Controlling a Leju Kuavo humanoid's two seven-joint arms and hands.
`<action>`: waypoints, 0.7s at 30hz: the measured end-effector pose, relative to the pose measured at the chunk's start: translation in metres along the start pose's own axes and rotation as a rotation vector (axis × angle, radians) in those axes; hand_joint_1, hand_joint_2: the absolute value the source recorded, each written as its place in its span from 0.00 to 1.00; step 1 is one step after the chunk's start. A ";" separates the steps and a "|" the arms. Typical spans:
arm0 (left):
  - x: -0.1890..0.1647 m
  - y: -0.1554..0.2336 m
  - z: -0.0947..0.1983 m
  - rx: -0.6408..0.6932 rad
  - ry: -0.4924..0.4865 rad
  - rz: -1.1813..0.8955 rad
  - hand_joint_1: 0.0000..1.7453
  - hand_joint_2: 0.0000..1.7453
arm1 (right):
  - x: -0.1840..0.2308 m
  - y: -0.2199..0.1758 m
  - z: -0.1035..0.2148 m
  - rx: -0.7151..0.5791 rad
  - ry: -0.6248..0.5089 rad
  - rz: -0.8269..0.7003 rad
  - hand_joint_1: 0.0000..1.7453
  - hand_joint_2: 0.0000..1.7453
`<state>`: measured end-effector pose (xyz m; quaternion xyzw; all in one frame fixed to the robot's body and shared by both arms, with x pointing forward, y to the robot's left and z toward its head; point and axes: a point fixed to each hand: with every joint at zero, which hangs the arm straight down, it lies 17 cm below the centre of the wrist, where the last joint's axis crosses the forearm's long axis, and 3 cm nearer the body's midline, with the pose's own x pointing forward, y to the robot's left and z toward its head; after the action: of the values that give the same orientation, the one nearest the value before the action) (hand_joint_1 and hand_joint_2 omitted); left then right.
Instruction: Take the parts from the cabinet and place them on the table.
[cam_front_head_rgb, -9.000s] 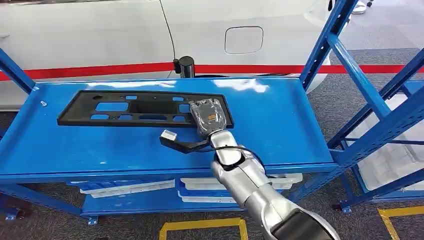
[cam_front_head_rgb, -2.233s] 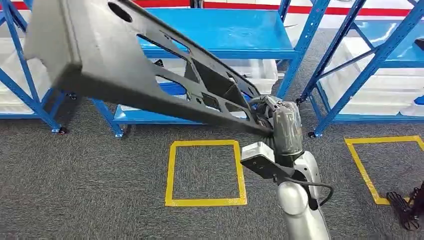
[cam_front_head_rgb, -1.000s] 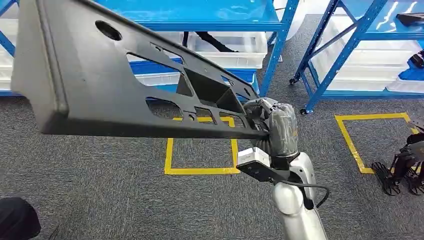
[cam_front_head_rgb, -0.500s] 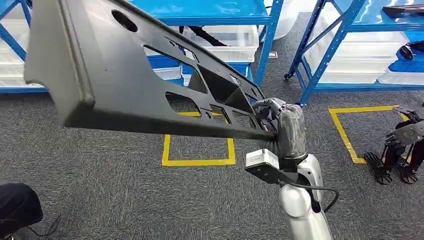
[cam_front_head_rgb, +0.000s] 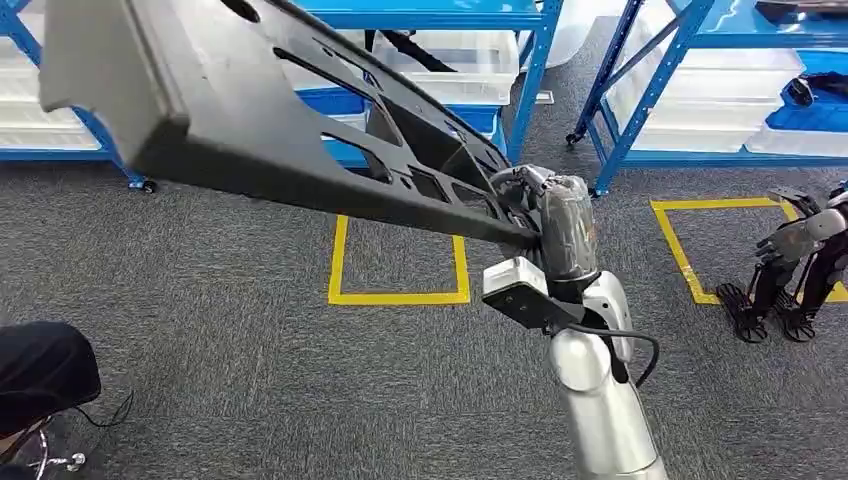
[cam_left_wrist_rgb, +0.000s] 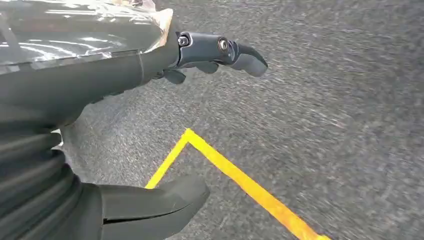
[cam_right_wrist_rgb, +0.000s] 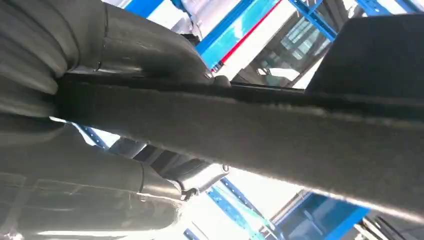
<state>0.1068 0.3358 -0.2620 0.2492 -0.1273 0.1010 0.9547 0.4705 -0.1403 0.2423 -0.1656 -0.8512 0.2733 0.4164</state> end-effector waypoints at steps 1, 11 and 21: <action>0.000 0.000 0.000 0.000 0.000 0.001 0.00 1.00 | 0.001 0.000 -0.001 -0.002 -0.003 -0.002 1.00 1.00; -0.004 0.002 0.000 0.006 0.007 0.002 0.00 1.00 | -0.001 0.003 -0.007 0.000 0.000 -0.011 1.00 1.00; 0.001 0.003 -0.001 0.012 -0.014 -0.012 0.00 1.00 | 0.002 -0.003 -0.017 -0.008 -0.017 -0.005 1.00 1.00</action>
<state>0.1072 0.3393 -0.2608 0.2565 -0.1317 0.0945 0.9529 0.4828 -0.1358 0.2542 -0.1630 -0.8561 0.2702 0.4092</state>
